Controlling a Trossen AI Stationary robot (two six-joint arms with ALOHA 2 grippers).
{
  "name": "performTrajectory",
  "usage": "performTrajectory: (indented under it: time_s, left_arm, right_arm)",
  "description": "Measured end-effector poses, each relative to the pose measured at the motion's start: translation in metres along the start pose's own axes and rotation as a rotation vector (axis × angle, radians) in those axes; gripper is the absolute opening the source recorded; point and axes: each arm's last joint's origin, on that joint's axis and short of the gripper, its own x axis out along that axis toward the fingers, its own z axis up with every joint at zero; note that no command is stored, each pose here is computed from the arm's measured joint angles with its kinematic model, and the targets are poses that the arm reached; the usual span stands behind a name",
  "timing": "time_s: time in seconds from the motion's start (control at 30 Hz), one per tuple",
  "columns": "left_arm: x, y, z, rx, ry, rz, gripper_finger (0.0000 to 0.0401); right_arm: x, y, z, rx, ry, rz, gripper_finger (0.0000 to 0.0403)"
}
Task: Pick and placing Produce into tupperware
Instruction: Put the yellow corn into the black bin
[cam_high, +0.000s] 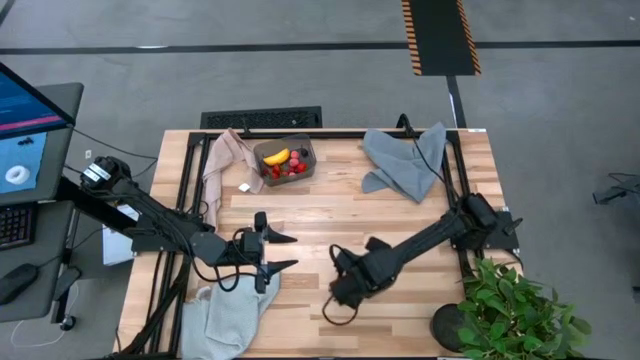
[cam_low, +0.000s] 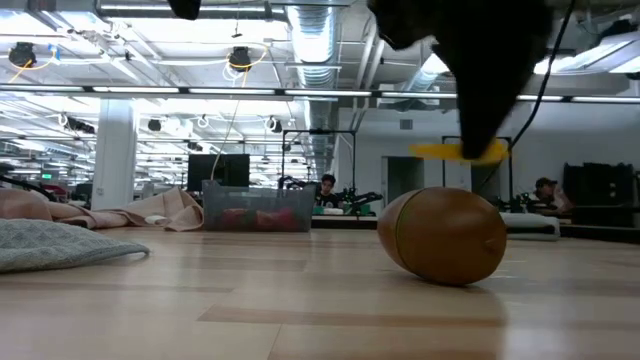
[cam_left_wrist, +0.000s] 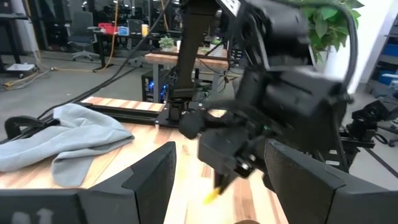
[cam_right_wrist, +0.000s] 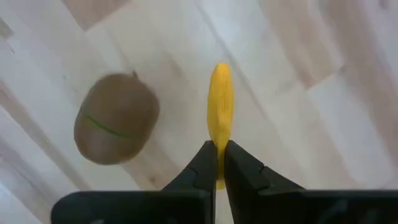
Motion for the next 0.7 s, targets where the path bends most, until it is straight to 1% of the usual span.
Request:
performTrajectory:
  time_s: [0.23, 0.33, 0.4, 0.57, 0.63, 0.7]
  left_arm:
    - [-0.005, -0.005, 0.002, -0.006, -0.009, -0.021, 0.0236]
    - [-0.014, -0.010, 0.007, 0.024, -0.027, -0.012, 0.0236]
    - [-0.023, -0.015, 0.009, 0.037, -0.038, 0.032, 0.0236]
    - [-0.045, -0.026, 0.012, 0.104, -0.050, 0.231, 0.0236]
    - [-0.051, -0.030, 0.011, 0.110, -0.050, 0.259, 0.0236]
    - [-0.055, -0.033, 0.011, 0.107, -0.050, 0.257, 0.0236]
  right_arm:
    - [-0.025, -0.020, 0.040, -0.065, -0.010, 0.018, 0.0043]
    - [-0.040, -0.033, 0.056, -0.081, -0.008, 0.012, 0.0041]
    - [-0.051, -0.042, 0.066, -0.085, -0.012, 0.009, 0.0040]
    - [-0.084, -0.064, 0.091, -0.098, -0.068, 0.045, 0.0040]
    - [-0.099, -0.075, 0.102, -0.094, -0.104, 0.077, 0.0040]
    - [-0.115, -0.089, 0.114, -0.083, -0.138, 0.107, 0.0040]
